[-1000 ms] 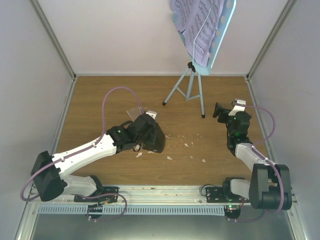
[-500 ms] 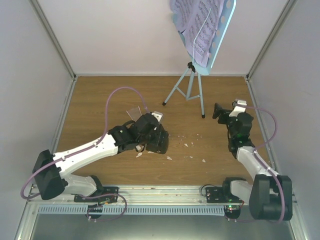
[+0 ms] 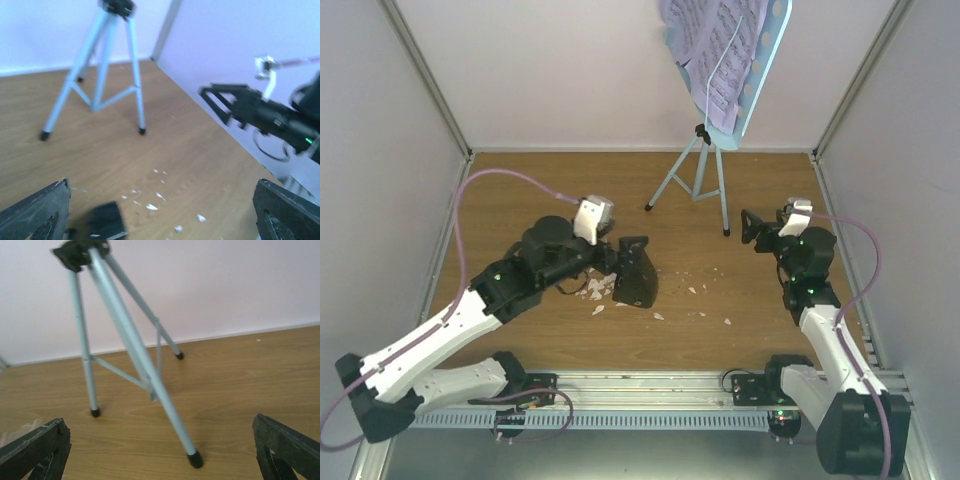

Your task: Pack up the instrument practice props

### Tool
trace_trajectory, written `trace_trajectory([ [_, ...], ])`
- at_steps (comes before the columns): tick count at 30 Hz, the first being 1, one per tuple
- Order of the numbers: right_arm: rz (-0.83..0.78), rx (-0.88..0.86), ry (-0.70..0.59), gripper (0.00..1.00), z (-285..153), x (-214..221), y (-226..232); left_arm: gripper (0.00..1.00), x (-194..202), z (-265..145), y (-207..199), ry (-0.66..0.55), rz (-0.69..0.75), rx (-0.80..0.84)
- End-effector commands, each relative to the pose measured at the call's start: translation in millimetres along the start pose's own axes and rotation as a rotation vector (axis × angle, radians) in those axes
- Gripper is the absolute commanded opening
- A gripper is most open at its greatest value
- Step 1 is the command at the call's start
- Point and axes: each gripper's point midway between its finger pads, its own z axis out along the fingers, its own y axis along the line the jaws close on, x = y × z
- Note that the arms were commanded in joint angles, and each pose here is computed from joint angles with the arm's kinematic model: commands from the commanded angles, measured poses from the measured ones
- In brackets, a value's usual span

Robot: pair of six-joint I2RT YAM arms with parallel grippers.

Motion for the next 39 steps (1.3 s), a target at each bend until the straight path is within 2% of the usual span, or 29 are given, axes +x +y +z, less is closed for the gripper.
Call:
trace_trajectory([
  [1, 0.038, -0.162, 0.046, 0.99, -9.5, 1.2, 30.6, 0.99, -3.2, -3.9, 34.5, -0.038, -0.089, 0.017],
  [7, 0.111, -0.287, 0.127, 0.96, -15.7, 30.9, 48.8, 0.99, 41.7, 1.4, 82.0, 0.024, -0.292, 0.089],
  [11, 0.192, -0.360, 0.155, 0.94, -20.1, 53.3, 58.2, 0.98, 73.0, 3.1, 106.9, 0.046, -0.390, 0.073],
  [18, 0.260, -0.447, 0.262, 0.85, -19.4, 96.6, 82.0, 0.81, 130.8, 11.9, 135.8, 0.129, -0.493, 0.008],
  [27, 0.242, -0.543, 0.371, 0.68, -15.4, 123.8, 123.8, 0.65, 167.3, 36.7, 144.6, 0.247, -0.496, 0.039],
  [33, 0.262, -0.573, 0.423, 0.63, -13.9, 141.5, 140.3, 0.54, 175.3, 52.6, 142.5, 0.289, -0.498, 0.088],
  [39, 0.267, -0.597, 0.446, 0.58, -12.7, 150.1, 151.0, 0.48, 190.6, 62.0, 144.4, 0.332, -0.505, 0.086],
])
